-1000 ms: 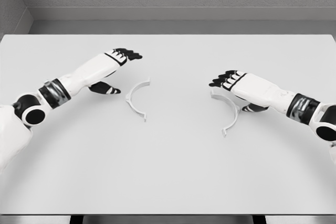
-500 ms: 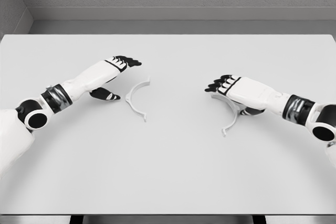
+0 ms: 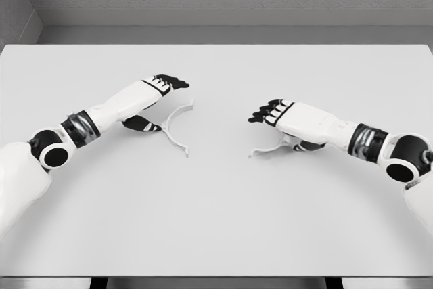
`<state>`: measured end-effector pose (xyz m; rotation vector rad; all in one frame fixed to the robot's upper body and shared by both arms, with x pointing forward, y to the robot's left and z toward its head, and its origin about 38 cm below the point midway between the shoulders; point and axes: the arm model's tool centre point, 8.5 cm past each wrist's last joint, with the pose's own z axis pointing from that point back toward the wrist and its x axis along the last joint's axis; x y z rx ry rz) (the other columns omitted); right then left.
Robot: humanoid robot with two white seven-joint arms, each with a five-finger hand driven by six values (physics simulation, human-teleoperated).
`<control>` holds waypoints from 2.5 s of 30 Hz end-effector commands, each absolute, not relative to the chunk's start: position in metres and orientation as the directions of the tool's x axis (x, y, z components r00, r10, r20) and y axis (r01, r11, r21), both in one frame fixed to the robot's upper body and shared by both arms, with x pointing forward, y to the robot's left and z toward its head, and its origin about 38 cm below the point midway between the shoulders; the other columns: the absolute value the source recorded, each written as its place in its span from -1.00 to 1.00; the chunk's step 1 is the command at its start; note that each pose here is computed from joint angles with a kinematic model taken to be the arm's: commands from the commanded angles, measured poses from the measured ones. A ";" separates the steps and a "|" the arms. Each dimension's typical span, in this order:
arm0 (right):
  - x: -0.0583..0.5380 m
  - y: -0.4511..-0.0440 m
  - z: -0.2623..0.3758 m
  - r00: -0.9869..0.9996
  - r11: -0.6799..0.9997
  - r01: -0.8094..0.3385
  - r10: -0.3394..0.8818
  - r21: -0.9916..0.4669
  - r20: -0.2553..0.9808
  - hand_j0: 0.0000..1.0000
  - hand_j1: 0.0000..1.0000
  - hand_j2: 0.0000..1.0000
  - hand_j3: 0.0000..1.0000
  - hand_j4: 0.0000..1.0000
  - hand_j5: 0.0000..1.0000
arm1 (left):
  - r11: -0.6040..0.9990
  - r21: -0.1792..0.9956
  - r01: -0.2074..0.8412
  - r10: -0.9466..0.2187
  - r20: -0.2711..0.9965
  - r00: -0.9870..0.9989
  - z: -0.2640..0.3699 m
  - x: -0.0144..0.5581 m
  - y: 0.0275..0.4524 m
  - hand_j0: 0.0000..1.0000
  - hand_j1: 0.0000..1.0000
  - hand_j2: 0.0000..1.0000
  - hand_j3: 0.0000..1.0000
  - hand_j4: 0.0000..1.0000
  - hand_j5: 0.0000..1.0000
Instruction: Assemble PVC drainage pipe clamps
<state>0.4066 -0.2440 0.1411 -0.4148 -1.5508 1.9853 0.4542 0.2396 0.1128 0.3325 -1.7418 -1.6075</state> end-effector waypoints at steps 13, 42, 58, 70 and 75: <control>0.416 -0.240 0.145 -0.781 -0.171 -0.262 0.615 -0.950 0.104 1.00 1.00 1.00 1.00 1.00 1.00 | 0.191 0.938 0.288 -0.608 0.344 -0.716 0.107 0.450 0.221 1.00 1.00 1.00 1.00 1.00 1.00; 0.459 -0.229 0.144 -0.752 -0.157 -0.310 0.644 -0.938 0.141 1.00 1.00 1.00 1.00 1.00 1.00 | 0.197 0.940 0.279 -0.610 0.341 -0.715 0.112 0.453 0.223 1.00 1.00 1.00 1.00 1.00 1.00; 0.493 -0.219 0.142 -0.709 -0.124 -0.356 0.681 -0.926 0.182 1.00 1.00 1.00 1.00 1.00 1.00 | 0.197 0.941 0.276 -0.613 0.338 -0.714 0.113 0.454 0.224 1.00 1.00 1.00 1.00 1.00 1.00; 0.500 -0.203 0.143 -0.715 -0.114 -0.358 0.671 -0.927 0.194 1.00 1.00 1.00 1.00 1.00 1.00 | 0.188 0.949 0.254 -0.634 0.314 -0.706 0.124 0.461 0.239 1.00 1.00 1.00 1.00 1.00 1.00; 0.502 -0.198 0.147 -0.721 -0.111 -0.351 0.665 -0.930 0.193 1.00 1.00 1.00 1.00 1.00 1.00 | 0.189 0.949 0.253 -0.635 0.314 -0.706 0.124 0.461 0.239 1.00 1.00 1.00 1.00 1.00 1.00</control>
